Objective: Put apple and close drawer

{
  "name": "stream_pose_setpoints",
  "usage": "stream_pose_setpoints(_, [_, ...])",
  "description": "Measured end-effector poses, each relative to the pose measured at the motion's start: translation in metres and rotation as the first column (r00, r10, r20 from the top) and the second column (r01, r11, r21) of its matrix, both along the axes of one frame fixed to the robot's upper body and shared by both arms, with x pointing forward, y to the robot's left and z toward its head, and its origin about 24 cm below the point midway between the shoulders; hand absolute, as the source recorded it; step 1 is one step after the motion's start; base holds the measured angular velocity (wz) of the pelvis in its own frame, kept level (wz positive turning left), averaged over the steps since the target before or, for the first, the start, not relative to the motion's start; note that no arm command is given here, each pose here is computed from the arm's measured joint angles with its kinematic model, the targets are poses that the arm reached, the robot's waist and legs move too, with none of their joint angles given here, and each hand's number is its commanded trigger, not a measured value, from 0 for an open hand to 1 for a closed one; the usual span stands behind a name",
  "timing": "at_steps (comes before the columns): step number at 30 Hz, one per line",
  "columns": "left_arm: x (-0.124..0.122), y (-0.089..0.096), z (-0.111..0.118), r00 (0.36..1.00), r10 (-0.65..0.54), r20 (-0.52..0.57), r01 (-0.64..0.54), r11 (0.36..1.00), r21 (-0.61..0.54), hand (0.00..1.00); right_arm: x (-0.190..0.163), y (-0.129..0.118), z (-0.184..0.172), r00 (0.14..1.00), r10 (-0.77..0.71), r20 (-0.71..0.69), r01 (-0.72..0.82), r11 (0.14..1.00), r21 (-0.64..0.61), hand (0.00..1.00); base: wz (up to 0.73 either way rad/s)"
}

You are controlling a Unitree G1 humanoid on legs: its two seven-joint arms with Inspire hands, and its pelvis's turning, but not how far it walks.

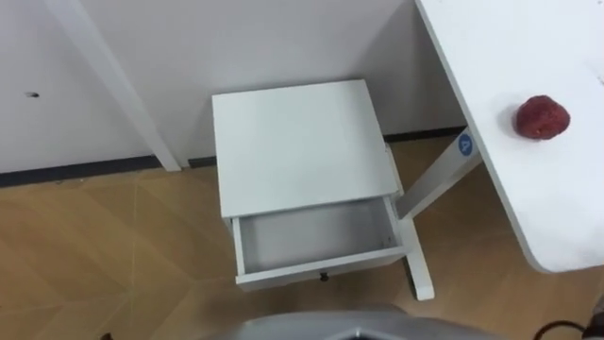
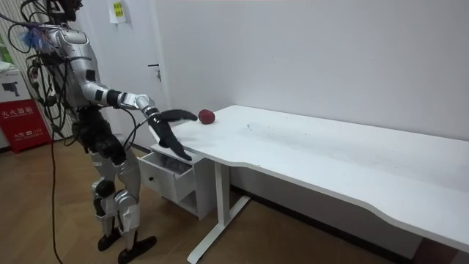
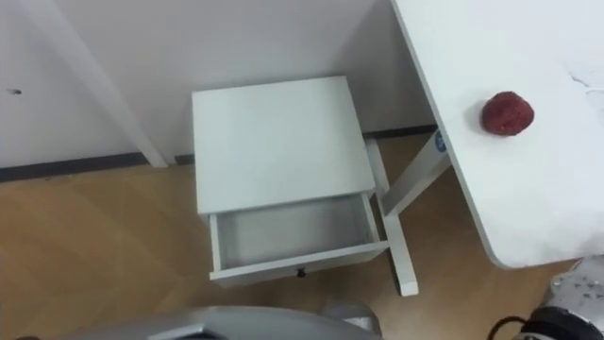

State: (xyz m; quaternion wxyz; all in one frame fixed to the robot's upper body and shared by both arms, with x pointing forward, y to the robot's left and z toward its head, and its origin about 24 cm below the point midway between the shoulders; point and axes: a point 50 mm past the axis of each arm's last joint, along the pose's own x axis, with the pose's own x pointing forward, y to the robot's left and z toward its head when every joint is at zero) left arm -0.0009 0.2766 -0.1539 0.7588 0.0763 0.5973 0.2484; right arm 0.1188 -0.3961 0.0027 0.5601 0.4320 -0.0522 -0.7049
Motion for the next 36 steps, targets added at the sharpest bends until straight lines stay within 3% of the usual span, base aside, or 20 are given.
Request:
stream_pose_setpoints(4, [0.002,-0.003,-0.001,0.999,-0.051,-0.013,0.051,0.999,-0.003,0.00,0.019,0.000,0.042,0.975,0.045,-0.215,-0.107,0.952,-0.286,0.00,0.00])
stream_pose_setpoints(6, [0.006,-0.007,-0.002,0.996,-0.092,-0.016,0.091,0.996,-0.010,0.00,0.030,0.008,0.051,0.959,0.072,-0.276,-0.174,0.914,-0.367,0.00,0.00])
stream_pose_setpoints(13, [0.011,-0.009,-0.003,0.991,-0.135,-0.016,0.135,0.991,-0.014,0.00,0.054,0.027,0.064,0.872,0.139,-0.468,-0.397,0.761,-0.513,0.00,0.02])
stream_pose_setpoints(23, [0.012,-0.013,-0.003,0.986,-0.168,-0.026,0.167,0.986,-0.018,0.00,0.079,0.048,0.057,0.728,0.325,-0.604,-0.663,0.559,-0.498,0.00,0.03])
stream_pose_setpoints(30, [0.021,-0.011,-0.001,0.984,-0.180,0.015,0.180,0.984,-0.008,0.00,0.091,0.065,0.035,0.563,0.436,-0.702,-0.820,0.401,-0.409,0.00,0.00])
stream_pose_setpoints(36, [0.015,-0.010,-0.001,0.984,-0.181,0.003,0.181,0.983,-0.019,0.00,0.082,0.059,0.004,0.450,0.480,-0.753,-0.875,0.406,-0.264,0.00,0.00])
